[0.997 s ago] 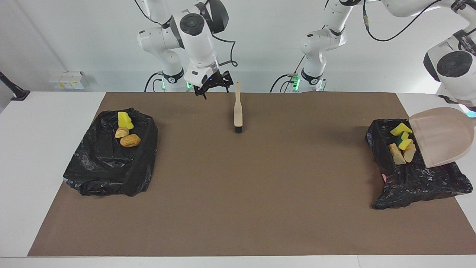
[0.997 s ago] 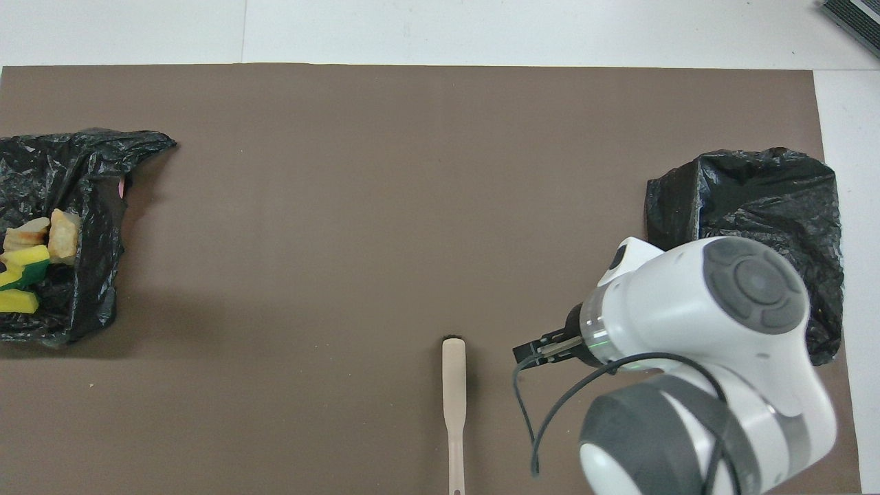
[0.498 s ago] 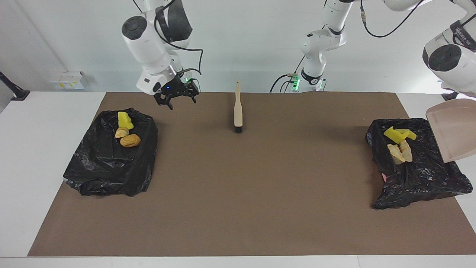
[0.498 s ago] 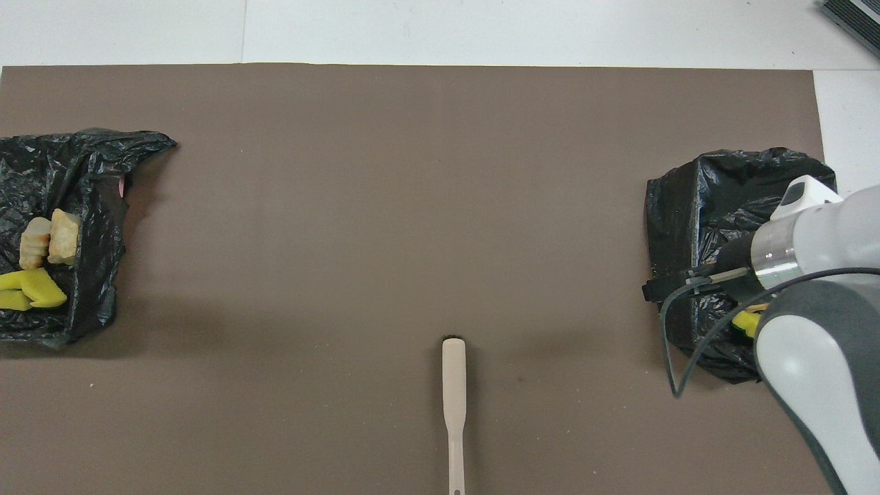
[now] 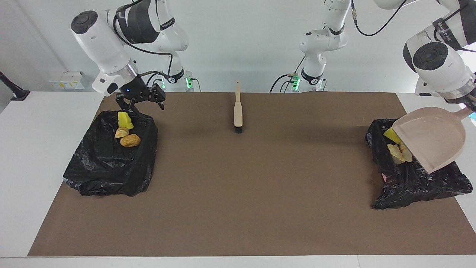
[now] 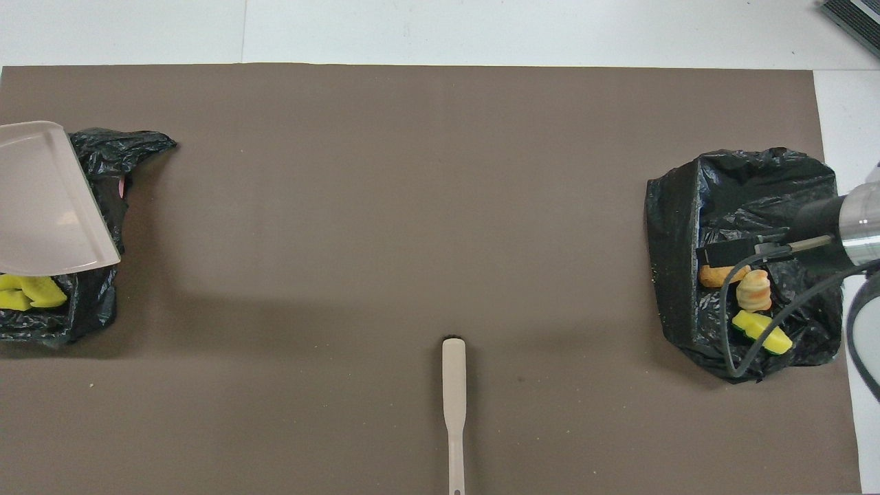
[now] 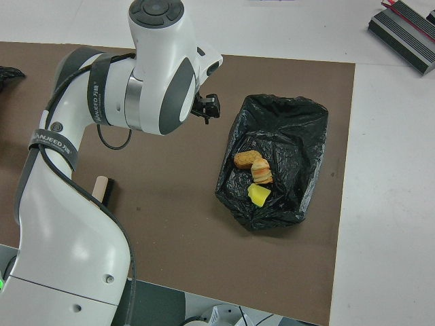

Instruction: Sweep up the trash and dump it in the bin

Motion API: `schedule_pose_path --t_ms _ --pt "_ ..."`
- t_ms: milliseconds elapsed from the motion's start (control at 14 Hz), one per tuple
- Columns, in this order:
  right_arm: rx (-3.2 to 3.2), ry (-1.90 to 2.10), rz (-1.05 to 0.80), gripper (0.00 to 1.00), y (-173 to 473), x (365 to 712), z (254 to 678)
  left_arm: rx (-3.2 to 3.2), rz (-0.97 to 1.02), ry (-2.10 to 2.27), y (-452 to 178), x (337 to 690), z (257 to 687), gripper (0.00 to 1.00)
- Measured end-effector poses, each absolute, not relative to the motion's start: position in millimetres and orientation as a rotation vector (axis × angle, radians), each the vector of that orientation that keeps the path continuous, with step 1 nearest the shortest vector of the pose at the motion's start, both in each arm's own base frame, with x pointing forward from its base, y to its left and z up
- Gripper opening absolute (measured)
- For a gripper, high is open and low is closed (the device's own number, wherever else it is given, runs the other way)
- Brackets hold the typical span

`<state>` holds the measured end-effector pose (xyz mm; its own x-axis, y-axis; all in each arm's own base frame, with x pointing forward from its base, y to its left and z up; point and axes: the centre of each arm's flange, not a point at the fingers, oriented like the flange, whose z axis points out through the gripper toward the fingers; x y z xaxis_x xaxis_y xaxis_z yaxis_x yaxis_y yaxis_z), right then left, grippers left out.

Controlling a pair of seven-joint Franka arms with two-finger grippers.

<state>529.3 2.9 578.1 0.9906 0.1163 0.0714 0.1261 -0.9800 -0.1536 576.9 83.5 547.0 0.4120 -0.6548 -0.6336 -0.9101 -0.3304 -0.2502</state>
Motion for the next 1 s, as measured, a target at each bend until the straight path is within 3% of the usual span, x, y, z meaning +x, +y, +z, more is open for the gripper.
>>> schedule_pose_path --t_ms 498,997 --pt "-3.114 -0.042 -0.189 1.00 -37.7 531.6 615.2 -2.637 0.388 0.926 11.5 561.3 502.5 0.31" --pt "-3.098 0.100 -0.166 1.00 -47.0 526.2 638.1 -2.883 0.283 0.599 -92.5 548.5 493.7 0.31"
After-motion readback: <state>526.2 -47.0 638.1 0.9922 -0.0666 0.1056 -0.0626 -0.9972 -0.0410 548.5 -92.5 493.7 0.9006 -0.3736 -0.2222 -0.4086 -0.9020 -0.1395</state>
